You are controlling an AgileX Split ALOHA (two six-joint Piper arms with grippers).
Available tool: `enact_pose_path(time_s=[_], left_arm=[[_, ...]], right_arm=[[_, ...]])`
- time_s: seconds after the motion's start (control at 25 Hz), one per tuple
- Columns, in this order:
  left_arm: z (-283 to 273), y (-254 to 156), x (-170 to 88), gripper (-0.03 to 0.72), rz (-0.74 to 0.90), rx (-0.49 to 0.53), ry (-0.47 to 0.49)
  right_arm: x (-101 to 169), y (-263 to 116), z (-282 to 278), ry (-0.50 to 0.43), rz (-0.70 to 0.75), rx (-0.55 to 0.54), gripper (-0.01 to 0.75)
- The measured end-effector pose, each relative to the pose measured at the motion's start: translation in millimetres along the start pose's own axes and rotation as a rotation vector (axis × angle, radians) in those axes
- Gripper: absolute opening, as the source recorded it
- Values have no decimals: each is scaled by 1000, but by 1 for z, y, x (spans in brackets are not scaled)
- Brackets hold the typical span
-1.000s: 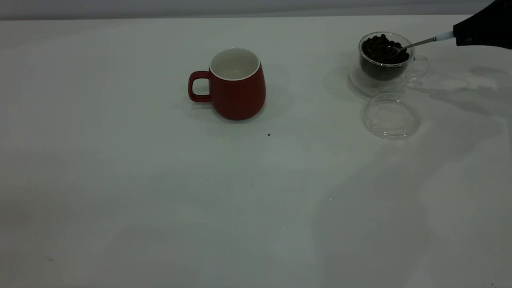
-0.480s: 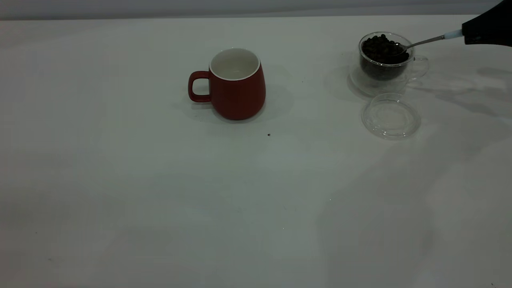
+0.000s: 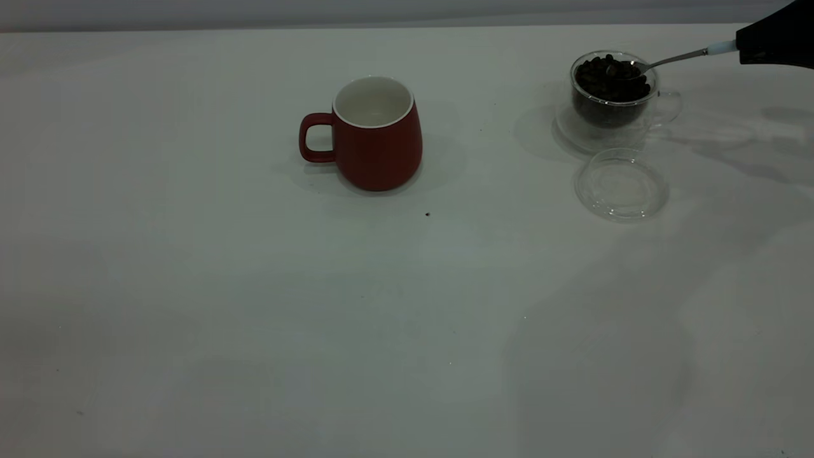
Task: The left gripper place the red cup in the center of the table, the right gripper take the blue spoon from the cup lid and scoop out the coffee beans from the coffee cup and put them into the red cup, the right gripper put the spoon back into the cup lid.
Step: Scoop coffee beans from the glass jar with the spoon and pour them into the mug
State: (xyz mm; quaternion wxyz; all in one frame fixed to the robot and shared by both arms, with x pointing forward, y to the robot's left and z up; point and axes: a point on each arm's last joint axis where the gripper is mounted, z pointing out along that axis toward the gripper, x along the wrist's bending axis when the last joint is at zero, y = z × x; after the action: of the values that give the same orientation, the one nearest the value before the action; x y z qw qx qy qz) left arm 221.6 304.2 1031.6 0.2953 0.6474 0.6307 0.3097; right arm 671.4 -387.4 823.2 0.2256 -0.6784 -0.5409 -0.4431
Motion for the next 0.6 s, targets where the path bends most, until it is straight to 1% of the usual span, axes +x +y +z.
enact_pose_path(time_s=[0.6], left_arm=[[0,0,0,587,0,0,0]], right_arm=[[1,1,0,10,-4,-15,108]])
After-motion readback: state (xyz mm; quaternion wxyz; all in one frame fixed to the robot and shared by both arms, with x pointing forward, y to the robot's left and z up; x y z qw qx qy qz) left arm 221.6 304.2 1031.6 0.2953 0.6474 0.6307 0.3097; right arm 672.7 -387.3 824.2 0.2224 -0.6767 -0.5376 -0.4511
